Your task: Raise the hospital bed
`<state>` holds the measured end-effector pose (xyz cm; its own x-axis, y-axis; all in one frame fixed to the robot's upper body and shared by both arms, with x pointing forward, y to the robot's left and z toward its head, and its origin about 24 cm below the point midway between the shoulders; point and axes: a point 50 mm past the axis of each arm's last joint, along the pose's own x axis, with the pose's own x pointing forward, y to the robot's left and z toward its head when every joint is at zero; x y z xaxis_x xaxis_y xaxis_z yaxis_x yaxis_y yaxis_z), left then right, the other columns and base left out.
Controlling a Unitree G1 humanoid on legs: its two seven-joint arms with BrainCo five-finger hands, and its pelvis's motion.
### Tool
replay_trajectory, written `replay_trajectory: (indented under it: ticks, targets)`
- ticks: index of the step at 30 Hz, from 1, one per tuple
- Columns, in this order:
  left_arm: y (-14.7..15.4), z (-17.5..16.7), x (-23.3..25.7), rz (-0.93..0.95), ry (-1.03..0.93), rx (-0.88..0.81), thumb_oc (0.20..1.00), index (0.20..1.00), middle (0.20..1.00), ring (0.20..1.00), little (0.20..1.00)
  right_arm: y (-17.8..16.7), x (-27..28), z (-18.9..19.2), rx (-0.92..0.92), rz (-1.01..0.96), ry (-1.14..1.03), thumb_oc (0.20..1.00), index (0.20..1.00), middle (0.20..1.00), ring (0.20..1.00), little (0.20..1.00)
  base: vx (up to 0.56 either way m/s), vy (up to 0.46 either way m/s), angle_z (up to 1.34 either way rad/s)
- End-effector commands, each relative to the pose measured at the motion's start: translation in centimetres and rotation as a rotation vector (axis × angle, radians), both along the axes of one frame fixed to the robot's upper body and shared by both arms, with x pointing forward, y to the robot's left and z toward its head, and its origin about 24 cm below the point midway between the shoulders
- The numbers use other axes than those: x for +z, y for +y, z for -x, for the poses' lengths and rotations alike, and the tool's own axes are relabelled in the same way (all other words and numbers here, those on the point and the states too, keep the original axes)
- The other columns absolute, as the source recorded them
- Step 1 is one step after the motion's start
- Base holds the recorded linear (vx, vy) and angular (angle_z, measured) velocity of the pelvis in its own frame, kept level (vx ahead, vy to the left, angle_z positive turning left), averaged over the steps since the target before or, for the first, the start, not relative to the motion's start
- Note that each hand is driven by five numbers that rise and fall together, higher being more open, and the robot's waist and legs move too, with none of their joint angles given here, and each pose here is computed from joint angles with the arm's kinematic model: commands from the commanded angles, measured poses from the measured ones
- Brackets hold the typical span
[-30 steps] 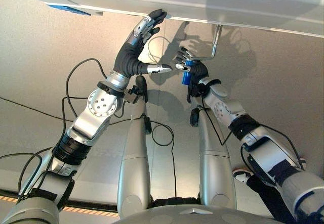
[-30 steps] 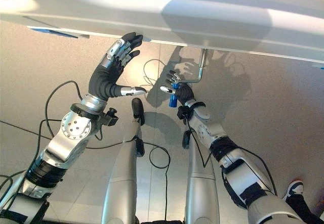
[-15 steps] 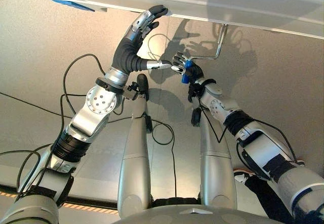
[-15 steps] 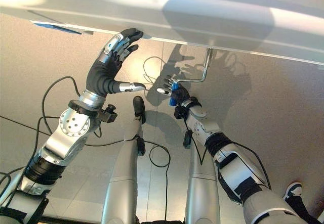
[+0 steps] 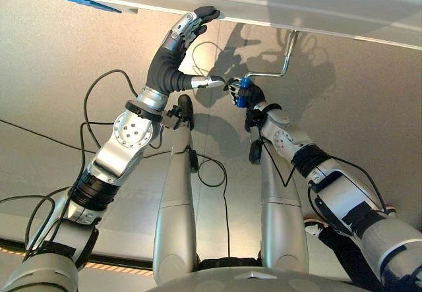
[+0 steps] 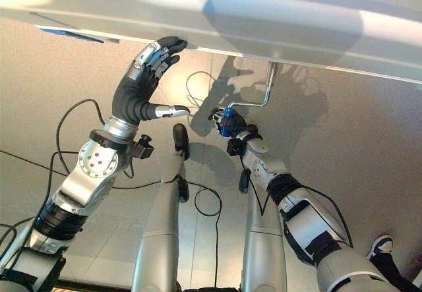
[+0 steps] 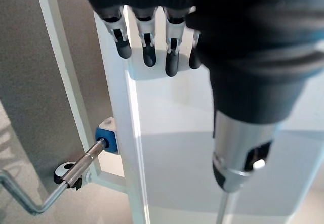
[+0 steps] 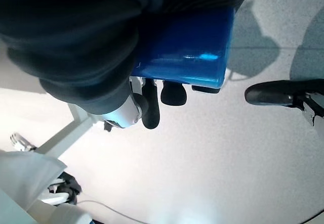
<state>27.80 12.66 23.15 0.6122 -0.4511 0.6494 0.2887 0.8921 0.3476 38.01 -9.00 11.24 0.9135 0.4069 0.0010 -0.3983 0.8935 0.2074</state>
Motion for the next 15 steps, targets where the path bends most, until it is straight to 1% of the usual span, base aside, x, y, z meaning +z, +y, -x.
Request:
replay_trajectory:
  ticks: [1,2,3,5,9,11,13,14,15]
  targets:
    - [-1.0,2.9,2.4,0.083,-0.155,-0.120,1.000,1.000,1.000,1.000,1.000,0.5,0.5,-0.3,-0.007,-0.030,-0.017,0.200,0.200,0.200,0.200,0.200,0.00,0.000,0.00]
    - [-1.0,2.9,2.4,0.083,-0.156,-0.120,1.000,1.000,1.000,1.000,1.000,0.5,0.5,-0.3,-0.008,-0.030,-0.018,0.200,0.200,0.200,0.200,0.200,0.00,0.000,0.00]
    - [-1.1,3.1,2.5,0.109,-0.150,-0.147,1.000,1.000,1.000,1.000,1.000,-0.1,1.5,-1.2,-0.064,-0.016,-0.029,0.200,0.200,0.200,0.200,0.200,0.00,0.000,0.00]
    - [-1.2,3.1,2.5,0.109,-0.151,-0.147,1.000,1.000,1.000,1.000,1.000,-0.1,1.5,-1.2,-0.064,-0.017,-0.030,0.200,0.200,0.200,0.200,0.200,0.00,0.000,0.00]
    - [-1.5,3.6,2.8,0.133,-0.156,-0.196,1.000,1.000,1.000,1.000,1.000,-2.7,3.8,-3.1,-0.198,0.063,-0.053,0.200,0.200,0.200,0.200,0.200,0.01,0.028,0.04]
    - [-1.6,3.7,2.9,0.139,-0.158,-0.206,1.000,1.000,1.000,1.000,1.000,-3.2,4.0,-3.3,-0.221,0.071,-0.052,0.200,0.200,0.200,0.200,0.200,0.02,0.024,0.05]
    - [-2.0,3.9,3.0,0.148,-0.160,-0.232,1.000,1.000,1.000,1.000,1.000,-5.3,5.1,-3.9,-0.297,0.115,-0.062,0.200,0.200,0.200,0.200,0.200,0.02,0.031,0.09]
    - [-2.0,3.9,3.0,0.149,-0.161,-0.233,1.000,1.000,1.000,1.000,1.000,-5.4,5.2,-3.9,-0.298,0.115,-0.063,0.200,0.200,0.200,0.200,0.200,0.02,0.025,0.10]
    - [-2.2,4.1,3.1,0.144,-0.167,-0.244,1.000,1.000,1.000,1.000,1.000,-7.2,6.0,-4.1,-0.358,0.136,-0.071,0.200,0.200,0.200,0.200,0.200,0.02,0.025,0.12]
